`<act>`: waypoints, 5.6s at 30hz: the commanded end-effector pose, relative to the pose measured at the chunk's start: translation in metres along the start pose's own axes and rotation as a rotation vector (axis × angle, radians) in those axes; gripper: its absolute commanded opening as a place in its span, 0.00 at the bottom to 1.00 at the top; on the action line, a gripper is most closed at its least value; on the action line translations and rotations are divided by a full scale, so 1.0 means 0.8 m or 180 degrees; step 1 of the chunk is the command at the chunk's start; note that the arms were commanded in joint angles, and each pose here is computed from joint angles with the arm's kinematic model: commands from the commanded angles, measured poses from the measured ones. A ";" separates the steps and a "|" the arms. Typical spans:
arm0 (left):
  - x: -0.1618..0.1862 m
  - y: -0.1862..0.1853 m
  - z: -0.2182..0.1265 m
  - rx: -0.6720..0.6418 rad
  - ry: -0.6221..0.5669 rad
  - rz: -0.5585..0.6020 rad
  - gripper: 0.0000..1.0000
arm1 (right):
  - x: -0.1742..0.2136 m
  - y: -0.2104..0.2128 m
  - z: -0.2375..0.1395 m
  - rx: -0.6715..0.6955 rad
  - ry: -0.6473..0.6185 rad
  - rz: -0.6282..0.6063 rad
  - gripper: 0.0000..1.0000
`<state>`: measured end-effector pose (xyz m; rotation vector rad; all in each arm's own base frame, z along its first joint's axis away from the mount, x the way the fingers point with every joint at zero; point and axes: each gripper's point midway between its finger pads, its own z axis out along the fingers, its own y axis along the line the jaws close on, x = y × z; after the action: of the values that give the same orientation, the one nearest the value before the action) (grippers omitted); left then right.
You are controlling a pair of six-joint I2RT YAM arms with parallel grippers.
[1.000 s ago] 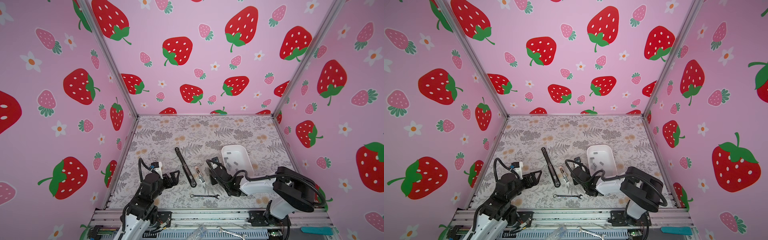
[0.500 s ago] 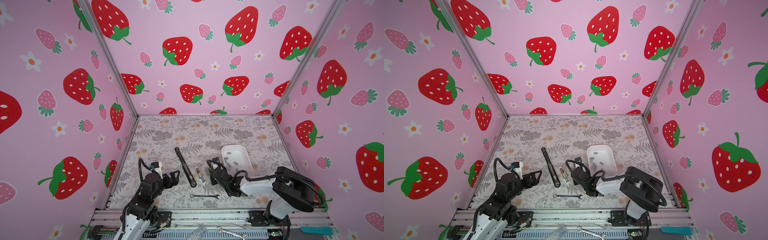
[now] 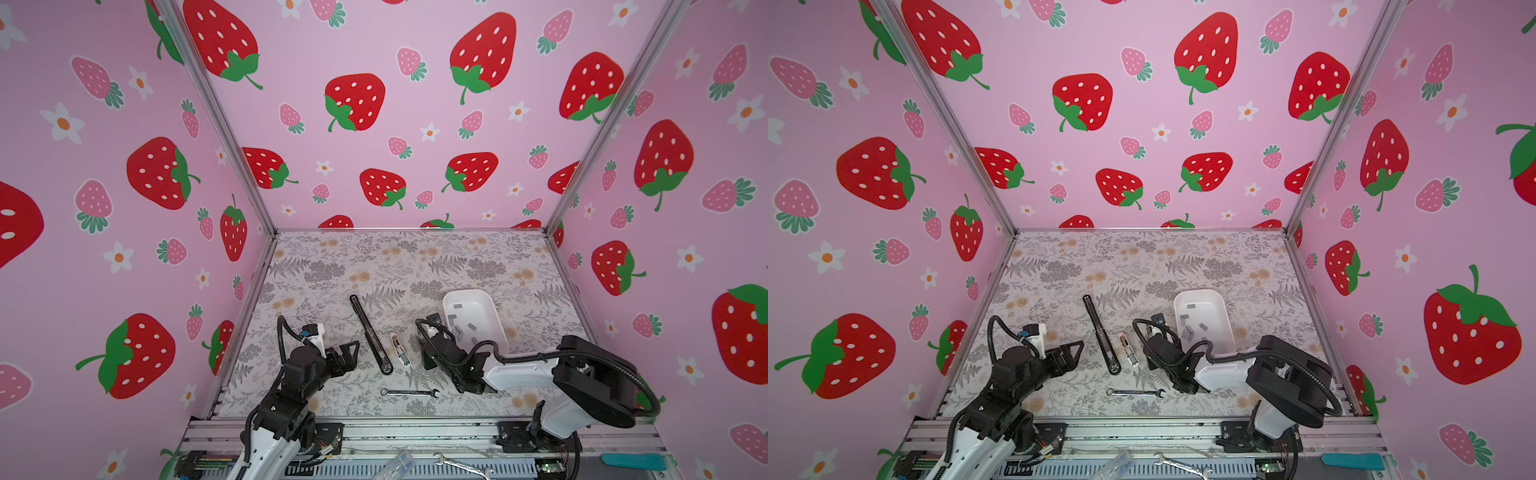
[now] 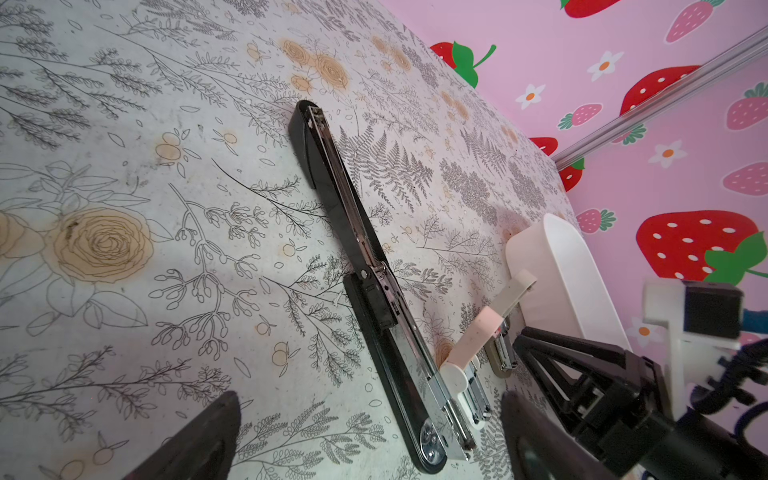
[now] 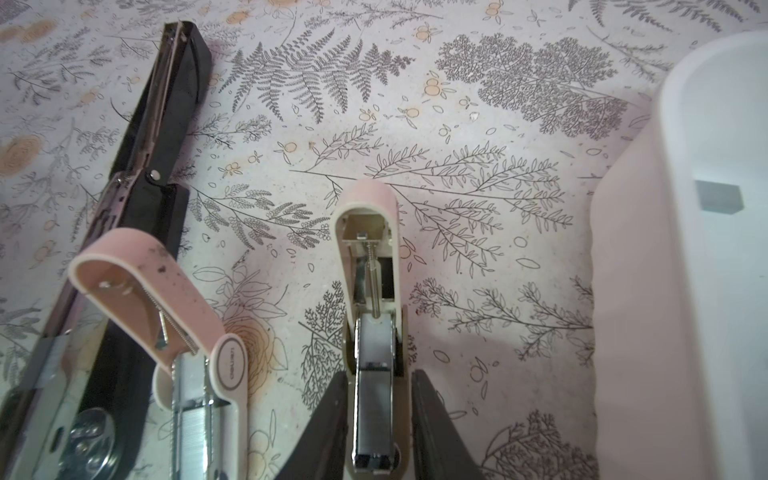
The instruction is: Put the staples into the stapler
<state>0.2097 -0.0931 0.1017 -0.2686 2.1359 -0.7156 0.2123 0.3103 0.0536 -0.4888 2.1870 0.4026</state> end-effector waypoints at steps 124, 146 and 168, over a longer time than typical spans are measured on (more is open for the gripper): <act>0.004 0.004 0.068 -0.0116 0.0568 -0.0527 0.99 | 0.021 0.171 0.011 -0.1178 -0.0023 -0.0191 0.07; -0.010 0.041 0.133 -0.0461 0.0371 -0.0686 0.99 | 0.022 0.190 -0.017 -0.1615 -0.0137 -0.0286 0.00; -0.075 0.020 0.170 0.0271 0.0023 -0.0632 0.82 | 0.031 0.169 -0.021 -0.1457 -0.0310 -0.0352 0.00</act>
<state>0.3504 -0.1013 0.0496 -0.5169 2.1574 -0.8726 0.1238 0.4103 0.0362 -0.8413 2.0409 0.8039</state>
